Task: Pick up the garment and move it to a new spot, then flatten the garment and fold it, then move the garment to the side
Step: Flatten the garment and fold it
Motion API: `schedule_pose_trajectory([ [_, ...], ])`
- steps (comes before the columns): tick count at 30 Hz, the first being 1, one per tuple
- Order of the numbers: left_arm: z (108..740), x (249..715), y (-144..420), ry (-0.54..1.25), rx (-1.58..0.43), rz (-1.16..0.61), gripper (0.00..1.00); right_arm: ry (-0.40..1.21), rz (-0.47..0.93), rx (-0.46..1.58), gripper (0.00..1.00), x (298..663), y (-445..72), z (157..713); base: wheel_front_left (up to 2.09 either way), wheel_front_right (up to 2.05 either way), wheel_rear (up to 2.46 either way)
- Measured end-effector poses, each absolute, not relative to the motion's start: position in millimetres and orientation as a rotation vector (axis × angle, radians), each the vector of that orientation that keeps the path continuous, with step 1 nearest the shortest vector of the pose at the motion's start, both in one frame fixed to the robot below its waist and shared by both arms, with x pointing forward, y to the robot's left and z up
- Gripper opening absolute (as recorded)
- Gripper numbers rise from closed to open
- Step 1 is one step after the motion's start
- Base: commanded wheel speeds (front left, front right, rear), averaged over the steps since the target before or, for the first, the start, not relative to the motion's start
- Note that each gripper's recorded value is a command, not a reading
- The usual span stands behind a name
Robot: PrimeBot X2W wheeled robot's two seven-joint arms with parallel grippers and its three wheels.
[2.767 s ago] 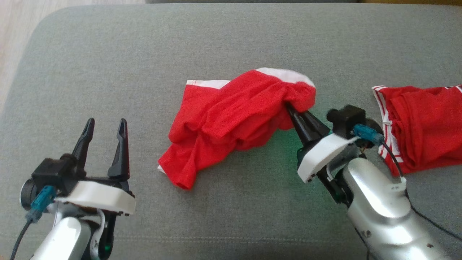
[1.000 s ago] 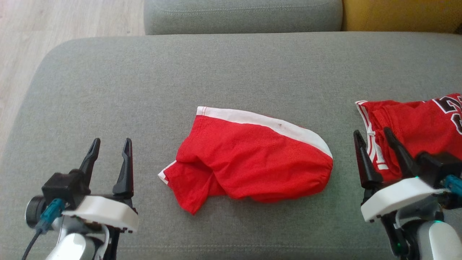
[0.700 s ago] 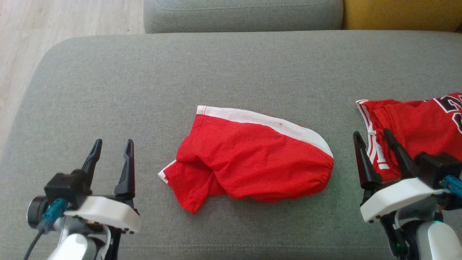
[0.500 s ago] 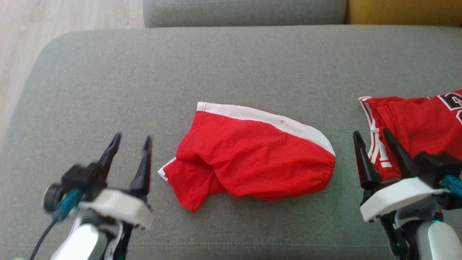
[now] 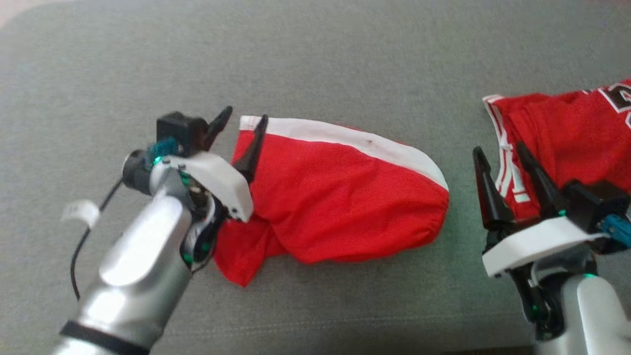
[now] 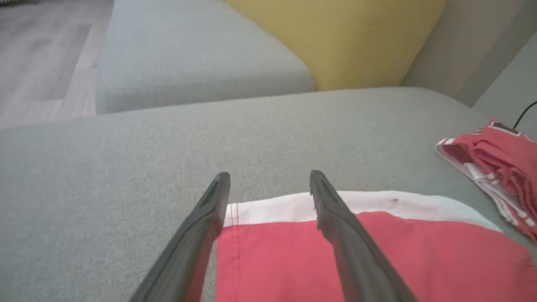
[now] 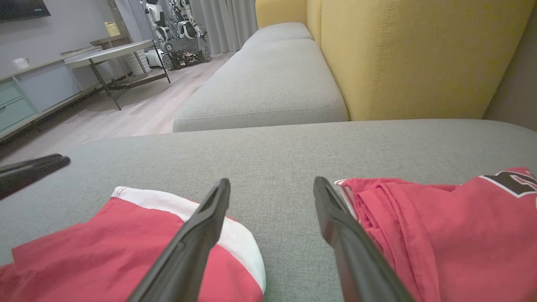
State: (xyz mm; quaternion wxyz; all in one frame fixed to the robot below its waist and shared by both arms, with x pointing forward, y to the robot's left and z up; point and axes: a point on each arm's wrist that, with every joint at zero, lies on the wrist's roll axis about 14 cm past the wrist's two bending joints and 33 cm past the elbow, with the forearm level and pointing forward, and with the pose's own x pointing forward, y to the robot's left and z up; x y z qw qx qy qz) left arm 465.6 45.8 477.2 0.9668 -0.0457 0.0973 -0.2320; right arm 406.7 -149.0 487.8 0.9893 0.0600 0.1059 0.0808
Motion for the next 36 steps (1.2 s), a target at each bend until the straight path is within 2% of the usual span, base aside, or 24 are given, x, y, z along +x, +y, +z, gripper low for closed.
schedule_pose_trajectory([
  [8, 391.7, 490.9, 53.2, 0.476, -0.074, -0.417, 1.00, 0.245, 0.119, 0.132, 1.00, 409.0, -162.7, 472.2, 0.00, 0.00, 0.00],
  [14, 370.3, 498.3, 49.0, 0.548, -0.087, -0.425, 1.00, 0.266, 0.087, 0.139, 1.00, 406.6, -172.7, 462.9, 0.00, 0.00, 0.00],
  [15, 370.3, 500.5, 48.3, 0.549, -0.085, -0.429, 0.81, 0.268, 0.084, 0.138, 1.00, 406.4, -173.6, 462.3, 0.00, 0.00, 0.00],
  [17, 370.7, 503.2, 46.9, 0.543, -0.083, -0.436, 0.00, 0.269, 0.080, 0.138, 1.00, 406.0, -175.0, 461.7, 0.00, 0.00, 0.00],
  [25, 373.0, 501.0, 46.5, 0.512, -0.078, -0.445, 0.00, 0.269, 0.059, 0.133, 1.00, 406.6, -182.7, 462.9, 0.00, 0.00, 0.00],
  [31, 374.3, 499.0, 55.3, 0.505, -0.084, -0.431, 0.00, 0.463, 0.141, 0.130, 1.00, 395.8, -157.1, 418.6, 0.00, 0.00, 0.00],
  [36, 371.1, 498.8, 56.8, 0.508, -0.088, -0.429, 0.00, 0.557, 0.187, 0.171, 1.00, 391.5, -140.7, 392.4, 0.00, 0.00, 0.00],
])
